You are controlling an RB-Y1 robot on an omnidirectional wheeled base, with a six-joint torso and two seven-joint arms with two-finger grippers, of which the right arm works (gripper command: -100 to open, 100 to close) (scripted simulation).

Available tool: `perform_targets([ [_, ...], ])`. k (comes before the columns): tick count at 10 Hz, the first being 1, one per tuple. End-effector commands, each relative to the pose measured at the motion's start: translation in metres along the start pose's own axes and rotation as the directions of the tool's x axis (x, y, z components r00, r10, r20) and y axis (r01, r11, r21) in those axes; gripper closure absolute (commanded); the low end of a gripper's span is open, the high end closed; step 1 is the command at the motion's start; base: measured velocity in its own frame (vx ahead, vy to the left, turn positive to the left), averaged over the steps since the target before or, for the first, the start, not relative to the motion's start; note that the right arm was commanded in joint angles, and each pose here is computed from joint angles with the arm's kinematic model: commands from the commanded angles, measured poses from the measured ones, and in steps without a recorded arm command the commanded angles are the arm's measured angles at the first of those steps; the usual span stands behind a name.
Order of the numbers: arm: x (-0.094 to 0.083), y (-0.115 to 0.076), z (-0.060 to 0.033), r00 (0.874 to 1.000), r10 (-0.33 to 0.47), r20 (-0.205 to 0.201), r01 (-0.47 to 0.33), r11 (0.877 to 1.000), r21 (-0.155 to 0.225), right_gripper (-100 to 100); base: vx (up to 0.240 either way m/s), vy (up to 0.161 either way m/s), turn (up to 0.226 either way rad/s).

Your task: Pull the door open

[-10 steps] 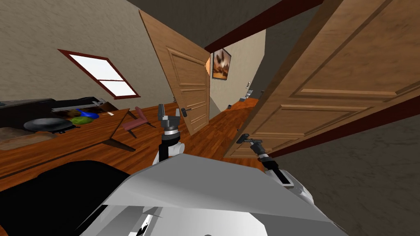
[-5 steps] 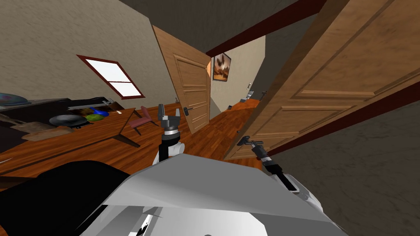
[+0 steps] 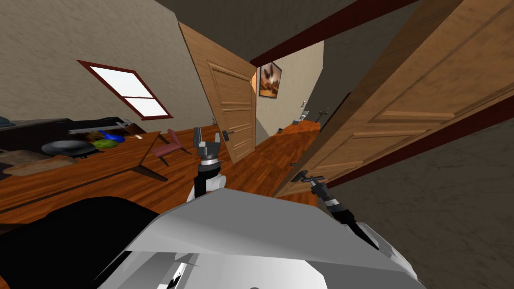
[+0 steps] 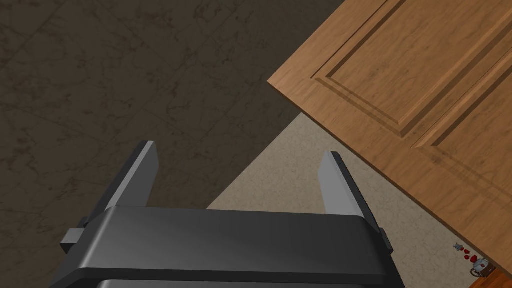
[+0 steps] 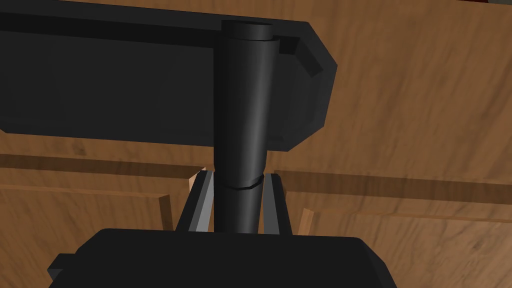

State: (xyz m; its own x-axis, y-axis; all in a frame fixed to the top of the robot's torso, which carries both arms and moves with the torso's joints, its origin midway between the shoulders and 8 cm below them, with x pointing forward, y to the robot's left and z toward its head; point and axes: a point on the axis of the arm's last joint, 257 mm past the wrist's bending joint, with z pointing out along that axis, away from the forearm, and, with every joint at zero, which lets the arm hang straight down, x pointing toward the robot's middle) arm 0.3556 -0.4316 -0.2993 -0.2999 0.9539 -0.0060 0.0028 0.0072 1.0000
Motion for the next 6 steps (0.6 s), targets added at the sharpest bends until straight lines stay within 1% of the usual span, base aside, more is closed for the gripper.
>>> perform_targets([
  [1, 0.005, 0.001, -0.0121, 1.0, -0.003, -0.028, 0.003, 1.0, -0.004, 100, -0.004, -0.031, -0.034],
  [2, 0.006, 0.002, -0.0121, 1.0, -0.003, -0.031, 0.003, 1.0, -0.008, 100, -0.005, -0.024, -0.031],
  [3, 0.01, 0.003, -0.0216, 0.998, -0.003, -0.056, 0.002, 1.0, -0.012, 100, -0.003, -0.024, -0.025],
  [4, 0.012, 0.002, -0.0307, 0.997, -0.003, -0.071, 0.002, 1.0, -0.003, 100, 0.007, -0.044, -0.057],
  [5, 0.015, 0.005, -0.031, 0.997, -0.003, -0.082, 0.001, 1.0, -0.017, 100, 0.005, -0.035, -0.033],
  [6, 0.019, 0.005, -0.0399, 0.995, -0.002, -0.103, 0.0, 1.0, -0.016, 100, 0.0, -0.032, -0.022],
])
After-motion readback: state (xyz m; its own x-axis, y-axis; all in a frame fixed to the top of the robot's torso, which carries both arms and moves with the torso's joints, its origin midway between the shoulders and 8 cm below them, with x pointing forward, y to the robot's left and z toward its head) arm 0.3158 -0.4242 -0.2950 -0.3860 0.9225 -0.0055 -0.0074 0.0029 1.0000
